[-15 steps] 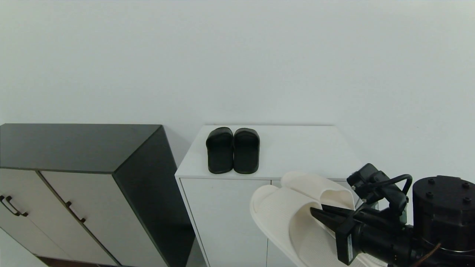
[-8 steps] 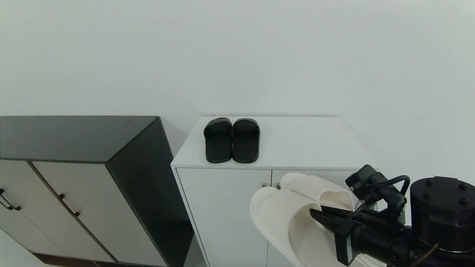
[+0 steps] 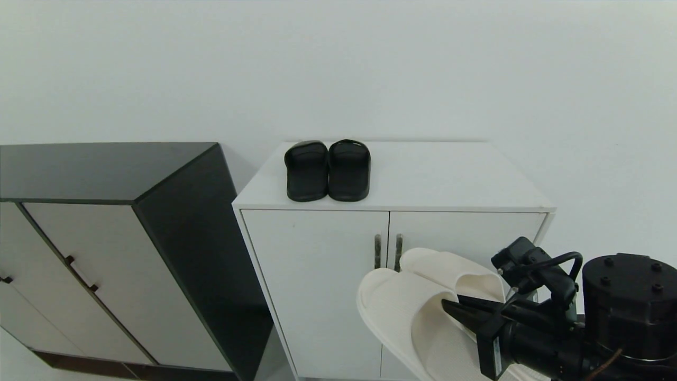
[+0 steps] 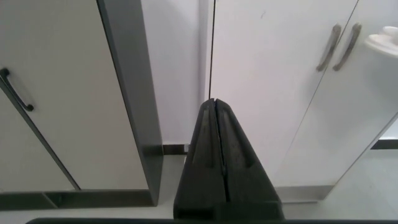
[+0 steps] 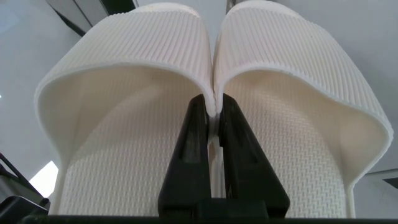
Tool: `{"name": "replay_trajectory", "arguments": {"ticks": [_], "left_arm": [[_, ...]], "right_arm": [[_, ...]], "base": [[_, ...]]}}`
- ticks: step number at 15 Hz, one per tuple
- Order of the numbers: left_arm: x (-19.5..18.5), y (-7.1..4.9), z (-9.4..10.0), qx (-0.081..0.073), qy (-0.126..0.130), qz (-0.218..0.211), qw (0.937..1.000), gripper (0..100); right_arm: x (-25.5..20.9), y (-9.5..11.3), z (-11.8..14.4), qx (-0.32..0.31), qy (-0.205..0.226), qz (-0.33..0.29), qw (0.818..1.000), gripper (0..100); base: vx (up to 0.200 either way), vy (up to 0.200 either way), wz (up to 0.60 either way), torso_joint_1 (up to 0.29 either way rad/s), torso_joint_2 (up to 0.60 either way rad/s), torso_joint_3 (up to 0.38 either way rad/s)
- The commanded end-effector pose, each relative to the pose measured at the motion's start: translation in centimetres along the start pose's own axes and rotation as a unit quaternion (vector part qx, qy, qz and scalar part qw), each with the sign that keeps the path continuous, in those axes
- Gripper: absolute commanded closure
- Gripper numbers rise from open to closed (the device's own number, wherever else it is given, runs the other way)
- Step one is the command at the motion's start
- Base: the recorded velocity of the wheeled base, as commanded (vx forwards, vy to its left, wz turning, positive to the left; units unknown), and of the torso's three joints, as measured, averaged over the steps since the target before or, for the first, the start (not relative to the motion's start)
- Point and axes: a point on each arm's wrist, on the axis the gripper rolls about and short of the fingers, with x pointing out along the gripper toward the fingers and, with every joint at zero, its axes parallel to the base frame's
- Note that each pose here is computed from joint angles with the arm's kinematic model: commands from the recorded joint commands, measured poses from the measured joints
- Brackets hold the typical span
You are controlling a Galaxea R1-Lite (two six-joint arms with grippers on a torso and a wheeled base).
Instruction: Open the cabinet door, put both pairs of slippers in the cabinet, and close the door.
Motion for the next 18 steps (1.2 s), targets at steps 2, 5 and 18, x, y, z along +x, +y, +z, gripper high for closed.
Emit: {"name": "replay_trajectory", "arguments": {"ticks": [2,5,18], "left_arm": [[0.00,0.02,0.00,0.000,0.000,0.005,1.0000,0],[0.00,0.04,0.00,-0.001,0.000,0.009,1.0000,0],[0.03,0.03,0.02,0.001,0.004,0.007,1.0000,0]], "right_arm": [[0.06,0.01,-0.05,0.000,0.001,0.001,1.000,100],[0.21,0.01,-0.23,-0.001,0.006,-0.001,1.000,100],[0.22,0.03,-0.34,-0.005,0.008,-0.001,1.000,100]], "base": [[0.000,0.000,0.00,-0.205,0.52,0.320],[0.000,0.000,0.00,-0.181,0.50,0.312],[0.000,0.000,0.00,-0.123,0.47,0.339]]}}
